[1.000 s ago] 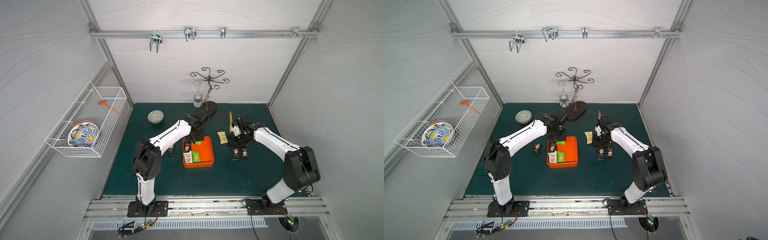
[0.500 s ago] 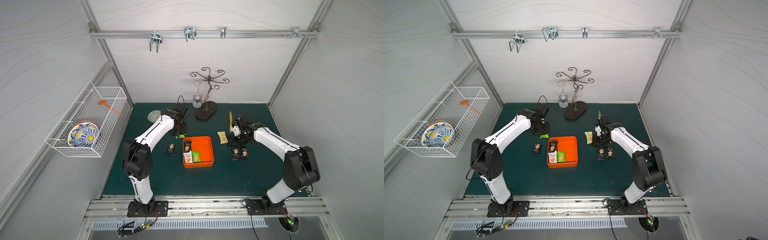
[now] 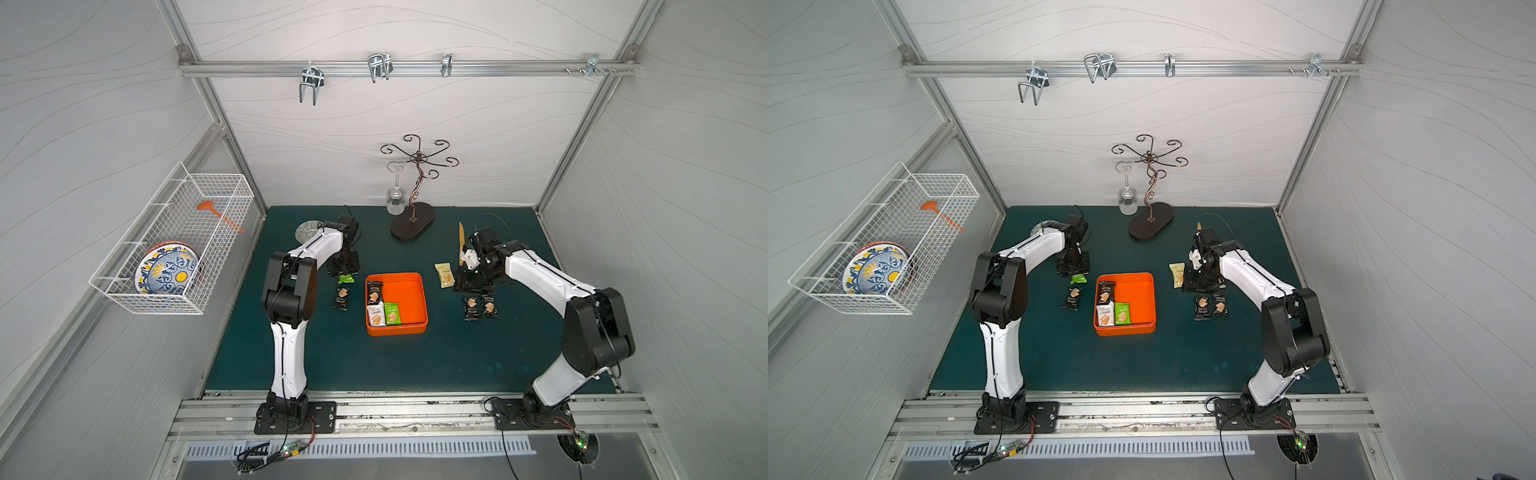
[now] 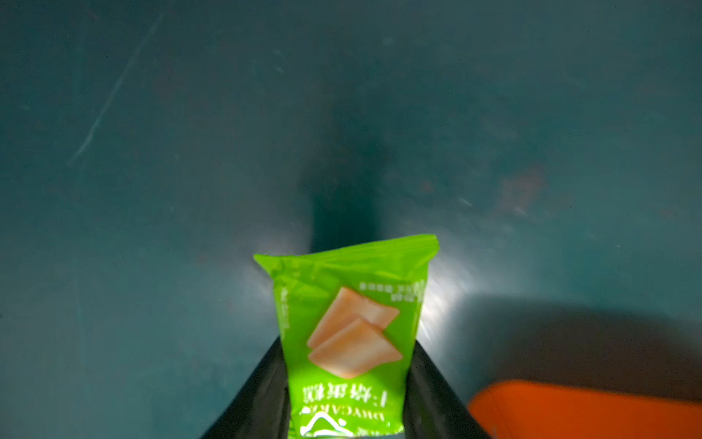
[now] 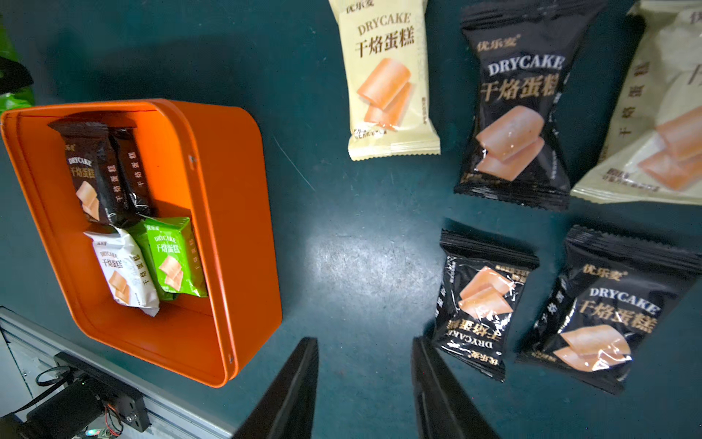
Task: Take the cookies out of the storage box
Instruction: Place the cookie at the center of the board.
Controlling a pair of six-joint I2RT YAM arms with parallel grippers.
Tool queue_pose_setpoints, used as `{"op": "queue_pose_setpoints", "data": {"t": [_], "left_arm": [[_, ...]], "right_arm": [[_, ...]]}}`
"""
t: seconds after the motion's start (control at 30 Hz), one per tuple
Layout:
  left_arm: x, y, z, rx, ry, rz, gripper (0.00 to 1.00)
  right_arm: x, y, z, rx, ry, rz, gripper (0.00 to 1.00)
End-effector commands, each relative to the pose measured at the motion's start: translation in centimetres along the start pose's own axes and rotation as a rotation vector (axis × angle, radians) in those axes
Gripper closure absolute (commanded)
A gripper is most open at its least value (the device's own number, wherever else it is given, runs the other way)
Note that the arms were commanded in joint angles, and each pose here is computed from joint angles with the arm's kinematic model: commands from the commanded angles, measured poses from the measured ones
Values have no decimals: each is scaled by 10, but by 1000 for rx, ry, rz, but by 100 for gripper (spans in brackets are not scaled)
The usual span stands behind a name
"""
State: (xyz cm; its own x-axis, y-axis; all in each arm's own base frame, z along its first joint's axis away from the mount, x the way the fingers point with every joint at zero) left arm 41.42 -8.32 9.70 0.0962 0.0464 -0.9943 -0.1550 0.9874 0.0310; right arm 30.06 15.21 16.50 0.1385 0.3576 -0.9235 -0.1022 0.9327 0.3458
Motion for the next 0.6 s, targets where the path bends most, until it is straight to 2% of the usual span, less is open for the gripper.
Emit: {"op": "queue_pose_setpoints", "data": {"t": [0.0, 0.13, 0.23, 0.3, 0.33, 0.37, 0.57], "left_arm": [[-7, -7, 21, 19, -62, -38, 53], [3, -9, 23, 21, -46, -29, 53], [2, -9, 24, 15, -47, -35, 49], [-2, -9, 25, 16, -56, -34, 36], [-5, -9, 27, 15, -62, -31, 30], [-8, -9, 28, 16, -69, -30, 28], [-49, -6, 30, -14, -114, -35, 26]], "right_arm": [[3, -3, 0, 4, 42, -15, 55], [5, -3, 2, 3, 53, -19, 55], [5, -3, 3, 1, 50, -22, 55], [5, -2, 4, 0, 51, -19, 55], [5, -2, 4, 1, 53, -18, 55], [4, -2, 4, 1, 51, -17, 55], [-2, 1, 4, -5, 33, -1, 55]]}}
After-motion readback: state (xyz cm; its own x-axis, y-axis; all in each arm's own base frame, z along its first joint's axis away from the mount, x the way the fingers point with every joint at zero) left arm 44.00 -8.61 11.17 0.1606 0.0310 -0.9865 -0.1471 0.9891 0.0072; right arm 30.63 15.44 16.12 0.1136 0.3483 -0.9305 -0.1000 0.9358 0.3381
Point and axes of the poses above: each gripper's point midway between its finger pads, its own x axis out along the fingers, its own y axis along the line the jaws close on, z = x × y, the point moved 7 cm from there along -x, back along the fingers, and after that the axes turned 3 degrees about x, right-handed, at the moved point
